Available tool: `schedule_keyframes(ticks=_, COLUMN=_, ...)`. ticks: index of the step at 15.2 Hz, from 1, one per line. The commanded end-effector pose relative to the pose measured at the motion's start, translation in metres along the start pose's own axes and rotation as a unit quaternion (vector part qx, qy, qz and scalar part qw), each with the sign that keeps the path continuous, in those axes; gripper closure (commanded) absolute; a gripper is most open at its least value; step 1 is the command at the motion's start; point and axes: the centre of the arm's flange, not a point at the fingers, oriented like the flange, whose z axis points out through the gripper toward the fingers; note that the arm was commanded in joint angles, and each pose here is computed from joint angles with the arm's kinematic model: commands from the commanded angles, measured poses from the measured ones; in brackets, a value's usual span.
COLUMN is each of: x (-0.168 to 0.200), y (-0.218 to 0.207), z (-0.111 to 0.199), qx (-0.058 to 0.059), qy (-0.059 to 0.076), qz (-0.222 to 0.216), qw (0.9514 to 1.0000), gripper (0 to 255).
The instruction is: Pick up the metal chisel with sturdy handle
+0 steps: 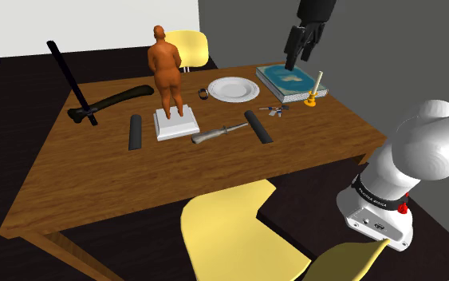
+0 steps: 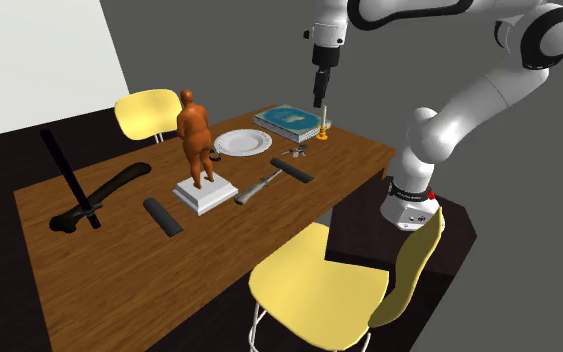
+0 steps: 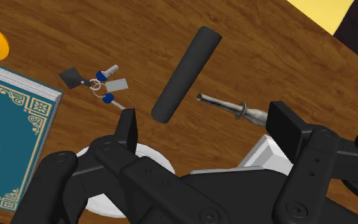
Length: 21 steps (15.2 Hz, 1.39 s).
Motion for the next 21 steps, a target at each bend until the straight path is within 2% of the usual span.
schedule_keyframes(ticks=1, x=0.0, y=0.0, z=0.0, qx=0.0, qy=0.0, qz=0.0, qw=1.0, gripper=0)
schedule_keyframes(ticks=6, x=0.039, y=-0.015, z=0.05, qx=0.005, qy=0.001, qz=-0.09, qw=0.996, gripper=0)
schedule_keyframes(ticks=11, x=0.075, y=-0.037, z=0.1, qx=0.01, qy=0.002, qz=-0.179, qw=0.9839, gripper=0)
schedule_keyframes(ticks=16, x=0.107, y=-0.066, z=0.15, qx=0.015, qy=0.003, qz=-0.266, qw=0.9638, gripper=0)
schedule_keyframes(ticks=21, x=0.133, y=-0.101, z=0.199, qx=0.02, qy=0.004, qz=-0.352, qw=0.936, gripper=0)
